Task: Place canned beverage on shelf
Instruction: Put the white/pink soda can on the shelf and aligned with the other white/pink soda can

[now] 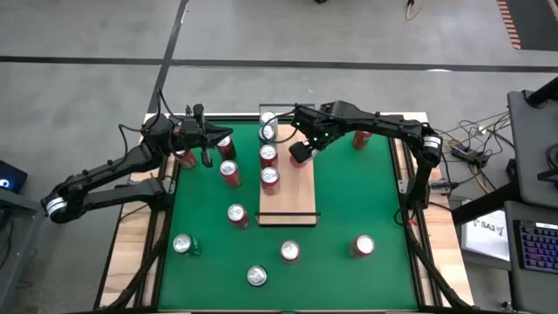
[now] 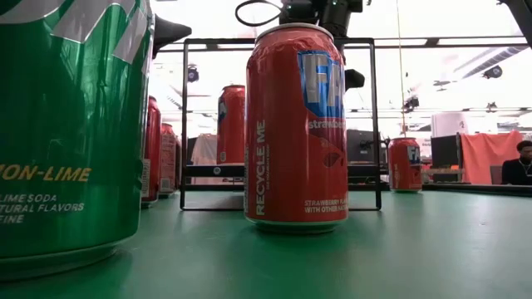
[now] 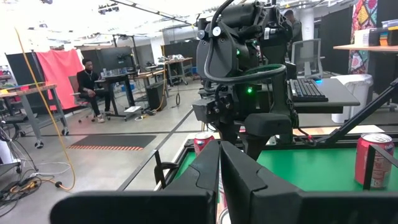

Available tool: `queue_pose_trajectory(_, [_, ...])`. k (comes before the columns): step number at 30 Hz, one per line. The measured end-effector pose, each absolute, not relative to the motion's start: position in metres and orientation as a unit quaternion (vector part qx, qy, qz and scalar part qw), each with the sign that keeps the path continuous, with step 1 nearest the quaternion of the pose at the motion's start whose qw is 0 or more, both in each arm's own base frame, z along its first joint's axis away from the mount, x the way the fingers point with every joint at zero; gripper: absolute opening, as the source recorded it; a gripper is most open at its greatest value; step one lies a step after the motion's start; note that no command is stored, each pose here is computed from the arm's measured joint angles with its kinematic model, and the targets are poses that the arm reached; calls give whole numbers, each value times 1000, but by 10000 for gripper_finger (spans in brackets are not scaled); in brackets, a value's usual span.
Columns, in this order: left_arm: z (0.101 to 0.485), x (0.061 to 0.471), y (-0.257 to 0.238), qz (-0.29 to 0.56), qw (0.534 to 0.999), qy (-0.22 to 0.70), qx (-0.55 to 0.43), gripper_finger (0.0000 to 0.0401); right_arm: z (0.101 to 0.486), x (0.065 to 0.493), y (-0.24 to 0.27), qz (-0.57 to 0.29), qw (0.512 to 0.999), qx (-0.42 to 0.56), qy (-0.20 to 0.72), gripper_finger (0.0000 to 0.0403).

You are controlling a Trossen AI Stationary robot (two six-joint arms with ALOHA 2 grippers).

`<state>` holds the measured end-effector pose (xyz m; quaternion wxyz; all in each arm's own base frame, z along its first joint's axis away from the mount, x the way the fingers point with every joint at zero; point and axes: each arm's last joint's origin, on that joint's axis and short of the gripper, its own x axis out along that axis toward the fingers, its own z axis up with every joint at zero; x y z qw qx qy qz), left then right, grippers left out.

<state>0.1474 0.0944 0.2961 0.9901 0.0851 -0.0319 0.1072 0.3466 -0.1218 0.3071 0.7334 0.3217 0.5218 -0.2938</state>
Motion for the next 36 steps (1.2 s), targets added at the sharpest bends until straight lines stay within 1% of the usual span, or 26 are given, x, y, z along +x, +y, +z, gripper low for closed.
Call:
queue_pose_trajectory(4, [296, 147, 94, 107, 990, -32, 85, 0, 307, 347, -122, -294, 735, 316, 523, 277])
queue_pose_trajectory(24, [296, 147, 94, 107, 990, -32, 85, 0, 296, 353, -124, -281, 735, 298, 541, 284])
queue_pose_trajectory(27, [296, 147, 94, 107, 990, -32, 85, 0, 296, 353, -124, -281, 735, 298, 541, 296])
queue_pose_trajectory(33, [296, 147, 94, 107, 990, -32, 85, 0, 297, 355, -125, -280, 743, 298, 530, 333])
queue_pose_trajectory(36, [296, 147, 94, 107, 990, -32, 85, 0, 297, 355, -125, -282, 741, 302, 529, 340])
